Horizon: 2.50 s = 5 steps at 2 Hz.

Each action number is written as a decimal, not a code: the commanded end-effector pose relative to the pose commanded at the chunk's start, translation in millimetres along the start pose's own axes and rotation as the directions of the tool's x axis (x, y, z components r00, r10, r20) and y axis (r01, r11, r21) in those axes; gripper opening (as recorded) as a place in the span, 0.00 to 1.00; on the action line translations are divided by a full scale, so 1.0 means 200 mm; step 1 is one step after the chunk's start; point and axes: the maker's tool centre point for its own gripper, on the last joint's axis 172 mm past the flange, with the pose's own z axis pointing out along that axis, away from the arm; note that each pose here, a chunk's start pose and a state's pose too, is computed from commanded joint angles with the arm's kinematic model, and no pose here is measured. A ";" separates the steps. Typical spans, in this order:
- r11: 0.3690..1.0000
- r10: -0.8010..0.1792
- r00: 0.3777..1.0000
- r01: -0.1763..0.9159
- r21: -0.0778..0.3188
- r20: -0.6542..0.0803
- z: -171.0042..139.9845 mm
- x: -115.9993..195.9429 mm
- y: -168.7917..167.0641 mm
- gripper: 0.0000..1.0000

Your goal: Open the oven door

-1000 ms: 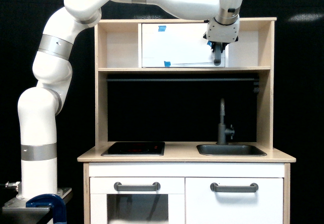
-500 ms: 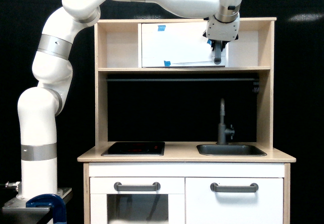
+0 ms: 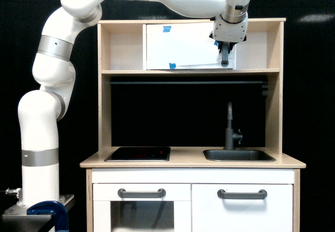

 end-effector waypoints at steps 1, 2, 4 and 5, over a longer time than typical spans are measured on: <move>1.000 0.000 1.000 0.000 0.000 0.000 -0.05 -0.03 -0.04 0.00; 1.000 0.000 1.000 0.000 0.000 0.000 -0.11 -0.06 -0.06 0.00; 1.000 0.000 1.000 0.000 0.000 0.000 -0.34 -0.16 -0.19 0.00; 1.000 0.000 1.000 0.000 0.000 0.000 -0.41 -0.21 -0.22 0.00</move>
